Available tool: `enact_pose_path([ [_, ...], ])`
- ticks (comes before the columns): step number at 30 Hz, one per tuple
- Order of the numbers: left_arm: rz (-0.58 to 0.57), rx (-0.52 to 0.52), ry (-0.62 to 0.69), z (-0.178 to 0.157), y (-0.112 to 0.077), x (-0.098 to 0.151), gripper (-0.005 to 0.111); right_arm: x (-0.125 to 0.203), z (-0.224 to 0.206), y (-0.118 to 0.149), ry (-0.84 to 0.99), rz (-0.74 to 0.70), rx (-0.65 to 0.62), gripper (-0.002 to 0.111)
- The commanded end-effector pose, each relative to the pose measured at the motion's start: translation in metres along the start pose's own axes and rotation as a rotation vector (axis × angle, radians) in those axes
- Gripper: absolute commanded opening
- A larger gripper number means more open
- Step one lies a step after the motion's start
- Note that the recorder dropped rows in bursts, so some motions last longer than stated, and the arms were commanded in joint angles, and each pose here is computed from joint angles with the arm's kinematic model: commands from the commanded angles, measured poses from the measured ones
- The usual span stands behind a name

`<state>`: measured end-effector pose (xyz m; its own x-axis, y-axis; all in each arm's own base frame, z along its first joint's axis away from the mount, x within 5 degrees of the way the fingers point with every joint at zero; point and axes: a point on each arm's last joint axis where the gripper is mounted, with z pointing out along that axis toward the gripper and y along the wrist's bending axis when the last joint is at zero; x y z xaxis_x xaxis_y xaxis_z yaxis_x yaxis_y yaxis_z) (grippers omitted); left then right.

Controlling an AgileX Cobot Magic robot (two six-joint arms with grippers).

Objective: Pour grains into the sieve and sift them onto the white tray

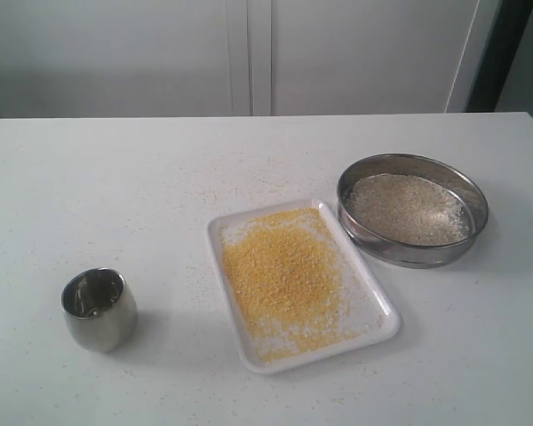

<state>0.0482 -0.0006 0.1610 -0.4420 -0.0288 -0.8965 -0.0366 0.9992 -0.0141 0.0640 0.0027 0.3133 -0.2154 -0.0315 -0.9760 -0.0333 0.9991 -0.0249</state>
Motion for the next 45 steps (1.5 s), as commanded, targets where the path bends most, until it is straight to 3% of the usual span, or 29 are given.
enact_pose_path([
  [1,-0.007,0.009,0.022,0.001,-0.001,0.004,0.0,-0.002,-0.001,0.0,-0.041,-0.011,0.002,0.0],
  [35,-0.007,0.009,0.022,0.001,-0.001,0.004,0.0,-0.002,-0.004,0.0,-0.053,-0.004,-0.005,0.0],
  [45,-0.007,0.009,0.022,0.001,-0.001,0.004,0.0,-0.003,-0.014,0.001,-0.103,0.118,-0.009,0.0],
])
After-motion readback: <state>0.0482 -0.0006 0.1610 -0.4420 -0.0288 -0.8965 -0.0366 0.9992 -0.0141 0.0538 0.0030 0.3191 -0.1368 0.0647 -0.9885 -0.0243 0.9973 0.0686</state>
